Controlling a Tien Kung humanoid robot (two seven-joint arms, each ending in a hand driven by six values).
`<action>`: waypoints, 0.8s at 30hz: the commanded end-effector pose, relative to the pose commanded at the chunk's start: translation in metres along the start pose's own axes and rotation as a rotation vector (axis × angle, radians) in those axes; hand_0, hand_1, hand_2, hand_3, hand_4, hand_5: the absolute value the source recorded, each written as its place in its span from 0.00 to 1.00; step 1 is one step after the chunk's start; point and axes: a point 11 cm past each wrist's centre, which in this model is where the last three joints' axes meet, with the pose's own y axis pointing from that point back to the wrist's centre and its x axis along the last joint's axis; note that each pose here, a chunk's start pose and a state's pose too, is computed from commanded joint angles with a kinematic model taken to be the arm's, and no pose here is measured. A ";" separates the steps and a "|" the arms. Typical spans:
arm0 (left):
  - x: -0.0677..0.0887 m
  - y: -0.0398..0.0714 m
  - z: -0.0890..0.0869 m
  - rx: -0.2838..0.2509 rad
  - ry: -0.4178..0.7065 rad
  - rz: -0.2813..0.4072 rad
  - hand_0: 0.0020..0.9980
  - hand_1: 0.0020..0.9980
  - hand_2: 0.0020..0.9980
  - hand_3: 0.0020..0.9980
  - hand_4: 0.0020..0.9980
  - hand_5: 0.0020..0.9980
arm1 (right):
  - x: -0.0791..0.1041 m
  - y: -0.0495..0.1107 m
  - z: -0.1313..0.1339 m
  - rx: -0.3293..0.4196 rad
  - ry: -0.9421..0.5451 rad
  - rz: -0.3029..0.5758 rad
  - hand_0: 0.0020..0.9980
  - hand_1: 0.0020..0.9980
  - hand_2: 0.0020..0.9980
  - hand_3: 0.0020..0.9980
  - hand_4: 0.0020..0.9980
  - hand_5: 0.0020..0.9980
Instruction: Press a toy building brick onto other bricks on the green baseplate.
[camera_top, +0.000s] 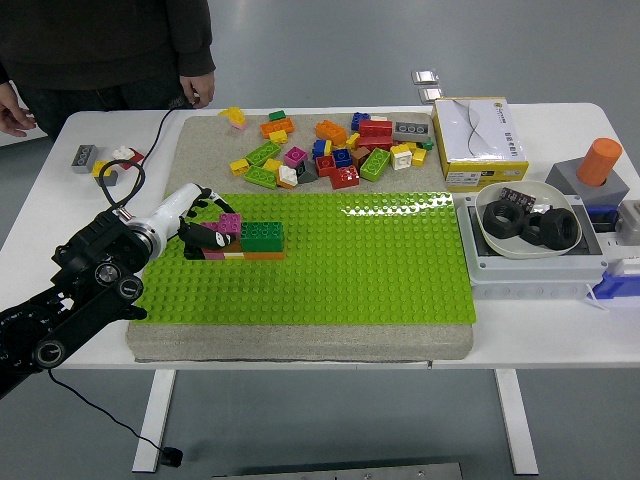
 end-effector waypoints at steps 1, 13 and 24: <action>0.000 0.000 0.000 0.000 0.001 0.000 0.88 0.91 0.93 0.55 0.46 0.00 | 0.000 0.000 0.000 0.000 0.000 0.000 0.52 0.69 0.72 0.71 0.76 0.82; -0.003 0.000 -0.001 -0.001 0.009 -0.007 0.88 0.91 0.93 0.56 0.47 0.00 | 0.000 0.000 0.001 -0.001 0.001 -0.001 0.52 0.68 0.72 0.71 0.76 0.82; -0.002 -0.001 -0.001 0.000 0.014 -0.002 0.88 0.91 0.93 0.57 0.49 0.00 | 0.000 0.000 0.001 0.000 0.003 -0.001 0.52 0.69 0.72 0.71 0.76 0.81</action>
